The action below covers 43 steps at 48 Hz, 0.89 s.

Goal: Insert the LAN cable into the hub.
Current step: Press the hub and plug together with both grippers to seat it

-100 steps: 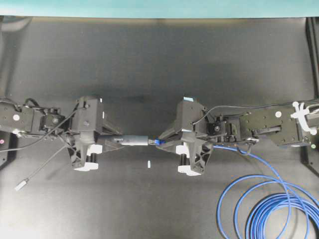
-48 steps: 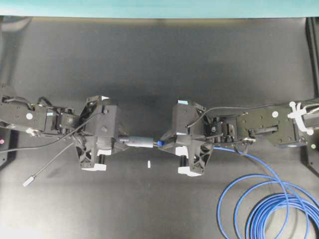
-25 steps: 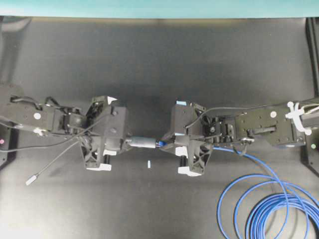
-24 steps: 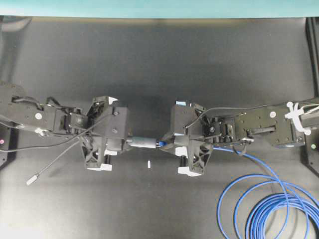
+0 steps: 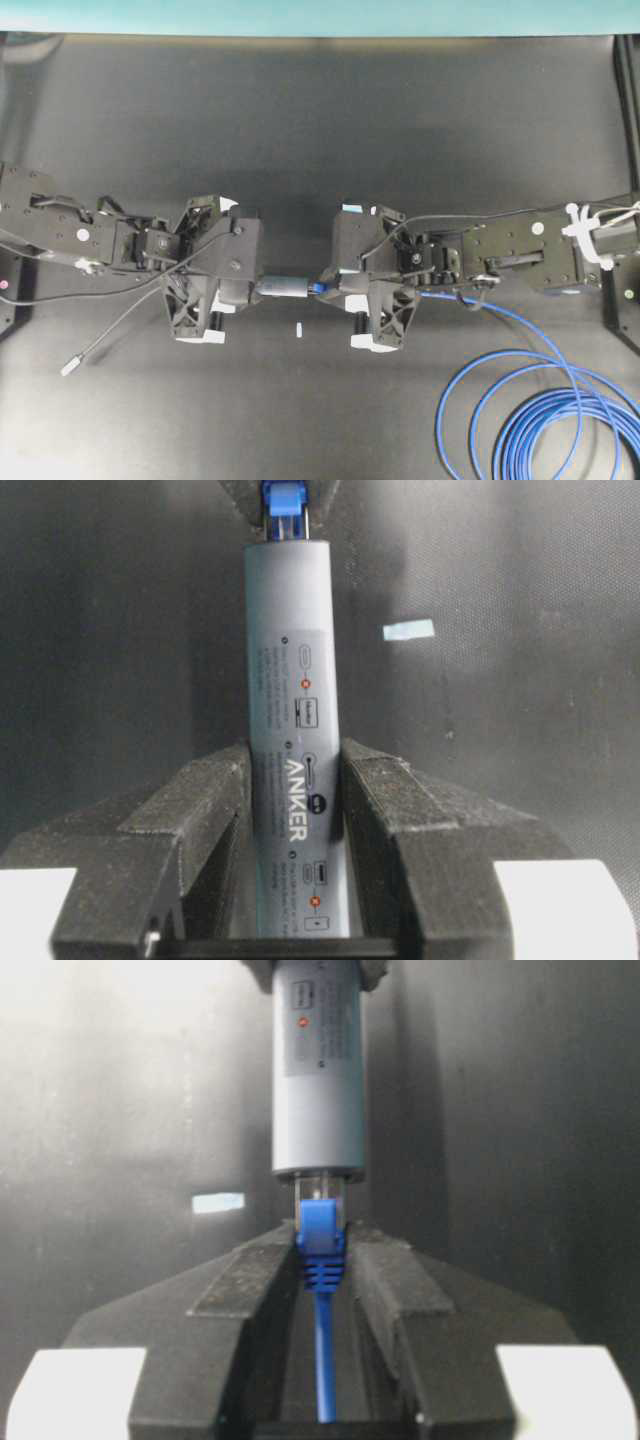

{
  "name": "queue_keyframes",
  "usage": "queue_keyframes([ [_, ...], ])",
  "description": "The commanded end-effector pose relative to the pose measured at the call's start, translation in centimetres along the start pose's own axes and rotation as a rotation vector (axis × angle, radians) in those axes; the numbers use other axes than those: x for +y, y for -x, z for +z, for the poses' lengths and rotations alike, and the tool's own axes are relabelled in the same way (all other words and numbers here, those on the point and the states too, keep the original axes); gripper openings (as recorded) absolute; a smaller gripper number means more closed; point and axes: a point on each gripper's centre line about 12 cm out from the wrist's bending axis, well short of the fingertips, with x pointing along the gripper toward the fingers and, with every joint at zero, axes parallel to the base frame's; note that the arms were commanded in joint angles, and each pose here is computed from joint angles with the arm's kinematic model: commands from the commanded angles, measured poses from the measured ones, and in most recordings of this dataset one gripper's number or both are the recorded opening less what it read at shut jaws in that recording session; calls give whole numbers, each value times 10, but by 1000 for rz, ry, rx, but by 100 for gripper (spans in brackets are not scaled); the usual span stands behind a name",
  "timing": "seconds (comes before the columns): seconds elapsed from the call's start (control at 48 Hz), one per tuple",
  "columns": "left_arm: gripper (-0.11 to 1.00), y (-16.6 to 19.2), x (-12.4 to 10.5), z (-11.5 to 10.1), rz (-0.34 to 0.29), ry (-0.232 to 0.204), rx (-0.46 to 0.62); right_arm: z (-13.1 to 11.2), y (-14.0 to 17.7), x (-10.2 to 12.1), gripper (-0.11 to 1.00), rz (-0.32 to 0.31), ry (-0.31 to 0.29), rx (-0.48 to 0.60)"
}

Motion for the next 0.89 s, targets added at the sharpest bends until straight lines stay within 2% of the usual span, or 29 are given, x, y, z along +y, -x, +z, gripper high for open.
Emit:
queue_keyframes([
  [0.0, 28, 1, 1, 30, 4, -14, -88, 29, 1, -1, 13, 0, 3, -79],
  [0.146, 28, -1, 0, 32, 3, -15, -89, 33, -1, -2, 13, -1, 3, -83],
  [0.375, 28, 1, -3, 16, -8, -13, -24, 25, 1, 0, 13, 0, 4, -54],
  [0.77, 28, 0, -7, 8, -18, -10, 37, 15, 3, 2, 14, 1, -5, 0],
  [0.812, 28, 0, -7, 6, -18, -8, 40, 13, 4, 2, 20, 2, -13, 5],
  [0.874, 28, 0, -6, 6, -17, -6, 43, 10, 6, 2, 38, 3, -35, 8],
])
